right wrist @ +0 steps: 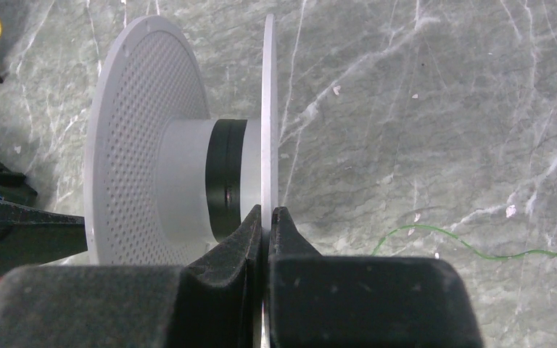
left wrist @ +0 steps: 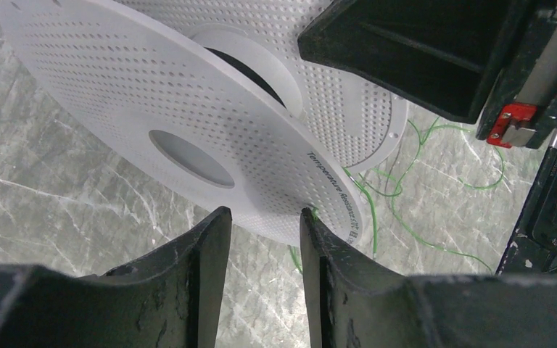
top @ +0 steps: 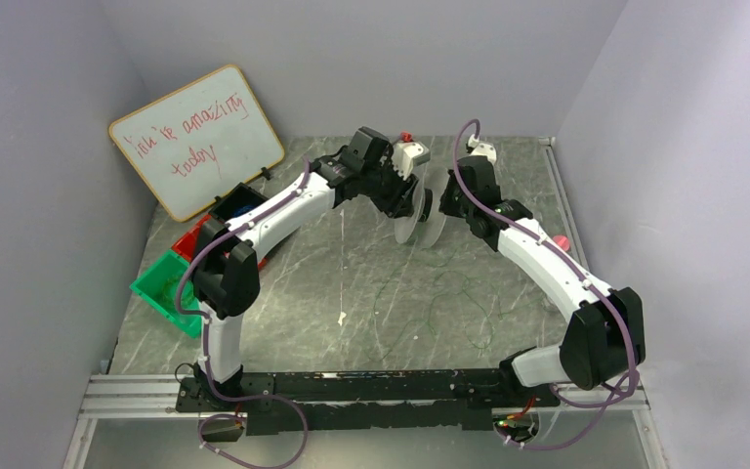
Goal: Wrap the cables
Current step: Wrap the cable around the cable reel.
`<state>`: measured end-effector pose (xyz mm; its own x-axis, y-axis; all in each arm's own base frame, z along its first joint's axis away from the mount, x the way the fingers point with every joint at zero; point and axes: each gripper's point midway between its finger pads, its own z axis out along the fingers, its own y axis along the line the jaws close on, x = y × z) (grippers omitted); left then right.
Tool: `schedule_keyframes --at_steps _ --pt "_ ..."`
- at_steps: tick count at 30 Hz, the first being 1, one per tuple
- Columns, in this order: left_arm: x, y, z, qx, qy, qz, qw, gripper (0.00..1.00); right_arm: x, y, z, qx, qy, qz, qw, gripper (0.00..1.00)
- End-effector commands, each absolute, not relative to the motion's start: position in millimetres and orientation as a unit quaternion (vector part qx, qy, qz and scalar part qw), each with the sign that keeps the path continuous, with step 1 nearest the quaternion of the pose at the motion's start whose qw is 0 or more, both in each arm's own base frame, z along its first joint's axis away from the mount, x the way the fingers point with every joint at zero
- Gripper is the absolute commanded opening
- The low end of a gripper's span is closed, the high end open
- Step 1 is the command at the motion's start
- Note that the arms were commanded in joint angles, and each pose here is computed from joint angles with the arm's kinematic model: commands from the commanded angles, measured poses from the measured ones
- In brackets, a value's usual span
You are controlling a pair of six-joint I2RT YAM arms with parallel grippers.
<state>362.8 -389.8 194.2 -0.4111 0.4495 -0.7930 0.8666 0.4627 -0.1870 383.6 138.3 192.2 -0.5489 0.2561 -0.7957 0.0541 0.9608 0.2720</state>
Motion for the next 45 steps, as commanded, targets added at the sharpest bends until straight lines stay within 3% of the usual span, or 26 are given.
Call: schedule_keyframes --at_steps 1,6,9,16,21,26,34,45 --pt "368.7 -390.5 202.3 0.421 0.776 -0.299 0.362 0.44 398.8 143.8 227.5 0.097 0.839 0.138 0.518 0.0" --pt "373.8 -361.9 240.9 0.431 0.755 -0.275 0.41 0.44 400.2 137.6 226.1 0.108 0.838 0.133 0.518 0.0" --pt "361.6 -360.3 268.8 0.481 0.704 -0.294 0.431 0.44 401.8 136.3 225.1 0.115 0.84 0.132 0.514 0.0" --pt "285.1 -397.1 297.1 0.588 0.58 -0.426 0.369 0.46 405.9 129.3 217.3 0.131 0.847 0.148 0.494 0.0" --pt "285.9 -422.2 281.9 0.567 0.604 -0.435 0.352 0.53 405.5 129.3 217.4 0.129 0.846 0.158 0.492 0.0" --pt "305.5 -436.6 260.2 0.544 0.655 -0.373 0.369 0.6 405.5 128.7 216.4 0.13 0.846 0.159 0.492 0.0" --pt "340.8 -436.2 247.8 0.511 0.703 -0.288 0.402 0.59 404.8 128.1 218.1 0.129 0.845 0.162 0.493 0.0" --pt "341.3 -436.6 237.5 0.51 0.712 -0.264 0.403 0.57 405.3 128.6 216.6 0.128 0.846 0.166 0.49 0.0"
